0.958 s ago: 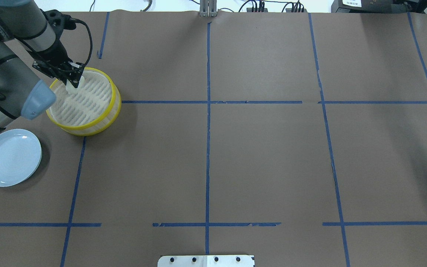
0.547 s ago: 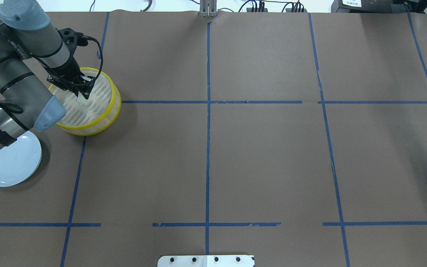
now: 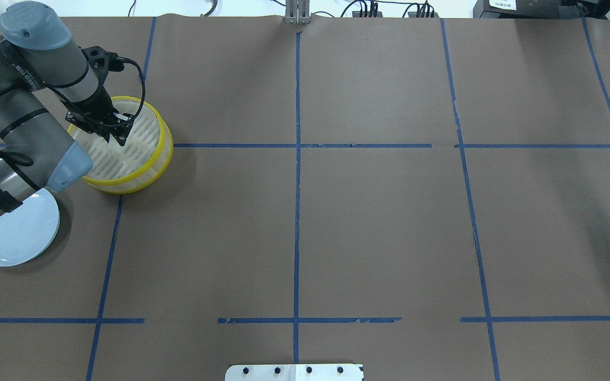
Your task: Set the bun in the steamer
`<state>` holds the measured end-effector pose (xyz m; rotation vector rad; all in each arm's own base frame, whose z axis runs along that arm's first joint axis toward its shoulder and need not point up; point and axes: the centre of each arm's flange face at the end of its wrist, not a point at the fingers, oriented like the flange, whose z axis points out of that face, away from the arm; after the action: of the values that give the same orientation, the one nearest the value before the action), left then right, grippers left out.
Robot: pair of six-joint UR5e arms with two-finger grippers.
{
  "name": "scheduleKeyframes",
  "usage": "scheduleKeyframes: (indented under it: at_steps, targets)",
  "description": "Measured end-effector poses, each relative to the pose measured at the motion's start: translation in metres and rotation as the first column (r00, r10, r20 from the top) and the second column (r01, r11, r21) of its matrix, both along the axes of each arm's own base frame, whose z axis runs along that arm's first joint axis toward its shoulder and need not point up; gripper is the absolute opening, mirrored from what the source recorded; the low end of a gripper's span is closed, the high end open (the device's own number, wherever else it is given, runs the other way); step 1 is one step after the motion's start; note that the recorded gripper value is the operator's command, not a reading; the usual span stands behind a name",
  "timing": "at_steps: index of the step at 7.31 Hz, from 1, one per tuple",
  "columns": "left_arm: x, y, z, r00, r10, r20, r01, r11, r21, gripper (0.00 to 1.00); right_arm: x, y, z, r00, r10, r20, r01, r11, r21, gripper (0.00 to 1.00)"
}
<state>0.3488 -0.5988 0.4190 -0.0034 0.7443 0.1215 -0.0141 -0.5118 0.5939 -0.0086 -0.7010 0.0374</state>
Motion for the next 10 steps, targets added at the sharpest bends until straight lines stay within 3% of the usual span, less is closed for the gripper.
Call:
scheduleKeyframes:
  at_steps: [1, 6, 8, 10]
  targets:
    - [0.000, 0.000, 0.000, 1.000, -0.001, 0.001, 0.001, 1.000, 0.000, 1.00, 0.000, 0.000, 0.000, 1.000, 0.000, 0.000, 0.000, 1.000, 0.000, 1.00]
    - [-0.004, 0.001, -0.007, 1.000, -0.005, -0.008, 0.005, 1.000, 0.012, 1.00, 0.000, 0.000, 0.000, 1.000, 0.000, 0.000, 0.000, 1.000, 0.000, 1.00]
    - [-0.049, -0.004, -0.041, 0.997, -0.059, -0.050, 0.062, 0.995, 0.072, 1.00, 0.000, 0.000, 0.000, 1.000, 0.000, 0.000, 0.000, 1.000, 0.000, 1.00]
    - [-0.129, -0.003, -0.056, 0.986, -0.145, -0.079, 0.154, 0.980, 0.126, 1.00, 0.000, 0.000, 0.000, 1.000, -0.001, 0.000, 0.001, 1.000, 0.000, 1.00]
